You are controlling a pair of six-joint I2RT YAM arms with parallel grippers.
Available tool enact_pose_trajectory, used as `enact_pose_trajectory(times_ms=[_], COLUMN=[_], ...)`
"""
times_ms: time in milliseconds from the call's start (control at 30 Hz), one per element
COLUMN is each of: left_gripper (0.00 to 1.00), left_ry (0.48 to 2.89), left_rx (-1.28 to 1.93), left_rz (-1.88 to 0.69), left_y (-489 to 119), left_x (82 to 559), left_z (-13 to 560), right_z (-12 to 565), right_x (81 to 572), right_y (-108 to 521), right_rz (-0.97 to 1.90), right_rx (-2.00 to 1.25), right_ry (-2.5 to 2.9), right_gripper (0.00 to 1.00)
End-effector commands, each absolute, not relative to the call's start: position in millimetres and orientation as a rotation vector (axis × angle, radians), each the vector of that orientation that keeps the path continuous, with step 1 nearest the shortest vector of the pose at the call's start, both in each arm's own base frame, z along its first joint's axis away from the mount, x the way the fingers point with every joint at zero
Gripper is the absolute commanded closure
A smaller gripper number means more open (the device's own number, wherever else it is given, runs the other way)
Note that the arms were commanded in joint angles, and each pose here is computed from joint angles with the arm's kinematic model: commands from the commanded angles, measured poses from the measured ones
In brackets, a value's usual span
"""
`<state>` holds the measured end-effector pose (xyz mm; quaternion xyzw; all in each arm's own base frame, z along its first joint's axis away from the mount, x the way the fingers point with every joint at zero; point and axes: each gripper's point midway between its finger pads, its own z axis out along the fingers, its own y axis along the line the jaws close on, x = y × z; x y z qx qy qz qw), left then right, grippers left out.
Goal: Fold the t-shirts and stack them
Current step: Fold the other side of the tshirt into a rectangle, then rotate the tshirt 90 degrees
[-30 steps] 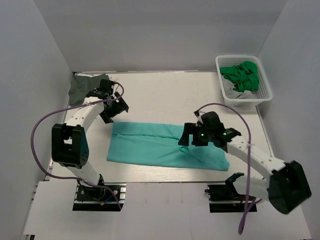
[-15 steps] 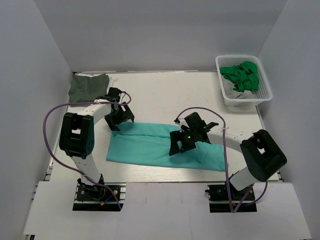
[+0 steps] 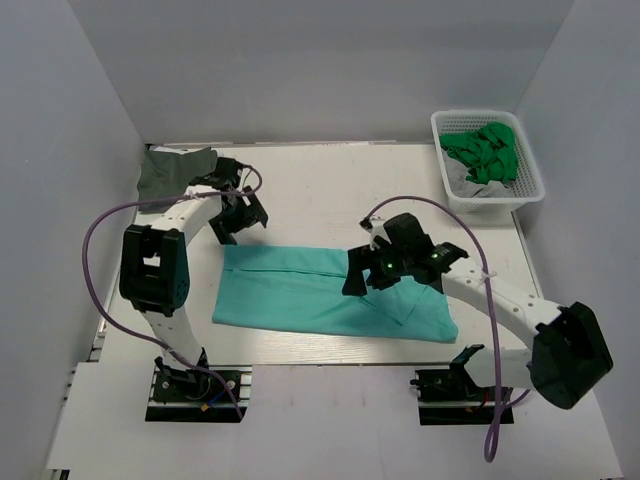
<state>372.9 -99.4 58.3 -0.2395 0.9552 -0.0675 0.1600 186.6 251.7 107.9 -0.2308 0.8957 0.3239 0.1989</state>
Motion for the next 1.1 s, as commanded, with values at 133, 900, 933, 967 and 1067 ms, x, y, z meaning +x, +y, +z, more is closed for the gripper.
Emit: enact_pose_trajectory(times_ms=[133, 900, 933, 967, 1067], left_gripper=[0.00, 0.00, 0.00, 0.00, 0.00], left_ry=[2.610, 3.078, 3.099, 3.100, 3.035], left_rx=[-0.563, -0.505, -0.513, -0.517, -0.517], left_rz=[-0.170, -0.006, -0.055, -0.086, -0.202], left_y=[-107.6, -131.1, -139.6, -145.7, -168.1], left_x=[383.3, 217.5, 213.5, 213.1, 241.1], left_z=[123.7, 5.0, 6.2, 6.6, 20.7], right_z=[108.2, 4.0, 14.7, 2.6, -15.3], right_x=[178.7, 267.8, 291.4, 302.2, 360.2], right_y=[203.2, 155.5, 163.4, 160.2, 182.2], right_rz=[0.656, 0.463, 0.488, 0.473, 0.526], right_rx=[-0.341, 0.049, 0.009, -0.015, -0.238], right_ry=[2.626, 2.758, 2.713, 2.738, 2.741], right_gripper=[0.10, 0.10, 0.10, 0.10, 0.10])
